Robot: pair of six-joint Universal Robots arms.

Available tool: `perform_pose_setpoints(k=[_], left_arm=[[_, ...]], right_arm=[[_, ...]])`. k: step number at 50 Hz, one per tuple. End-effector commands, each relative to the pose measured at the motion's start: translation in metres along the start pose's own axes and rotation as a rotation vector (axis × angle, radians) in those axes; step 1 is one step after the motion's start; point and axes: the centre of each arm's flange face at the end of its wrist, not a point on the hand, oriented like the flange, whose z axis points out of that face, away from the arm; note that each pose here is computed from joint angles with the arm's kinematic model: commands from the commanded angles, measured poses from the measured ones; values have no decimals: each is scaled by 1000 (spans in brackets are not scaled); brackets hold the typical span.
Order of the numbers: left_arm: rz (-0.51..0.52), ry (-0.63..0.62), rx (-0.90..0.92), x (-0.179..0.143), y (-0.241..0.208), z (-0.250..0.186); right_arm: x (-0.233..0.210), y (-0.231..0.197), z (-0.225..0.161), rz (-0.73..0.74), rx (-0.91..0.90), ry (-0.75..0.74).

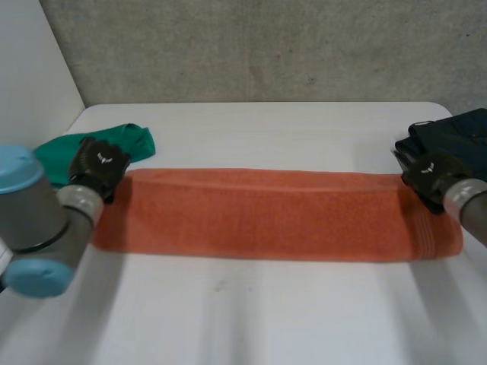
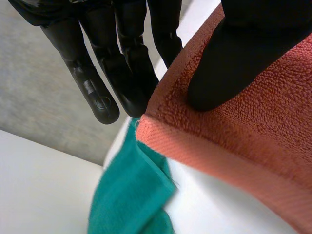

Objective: Fold the laundry.

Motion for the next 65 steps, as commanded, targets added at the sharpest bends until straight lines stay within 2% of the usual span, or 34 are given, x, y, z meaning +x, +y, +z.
perform_pose_setpoints(k=[1,10,16,19,24,25,29,33,37,47,56,65], left_arm=[[3,-136,59,19,-4,59],[2,-162,100,42,4,96],[-2,-188,190,55,-16,91],[-3,-182,195,60,-18,83],[-7,-176,186,49,-24,62],[-11,-173,183,48,-24,58],[-29,-152,172,43,-25,37],[-75,-123,161,45,-23,21],[-123,-105,157,48,-21,14],[-136,-90,171,52,-27,9],[-134,-86,165,54,-25,9],[-135,-86,165,53,-26,6]], right_arm=[[-12,-5,51,-44,111,99],[-11,6,99,-72,170,286],[-7,9,100,-45,137,335],[-1,5,87,0,132,339],[12,2,51,207,133,299],[17,-2,35,277,133,271],[12,-8,2,407,108,133],[1,10,-11,475,18,3],[-3,26,-16,510,-45,-37],[-9,40,-1,474,-21,9],[-24,59,18,363,-57,-16],[-1,76,11,359,-101,47]])
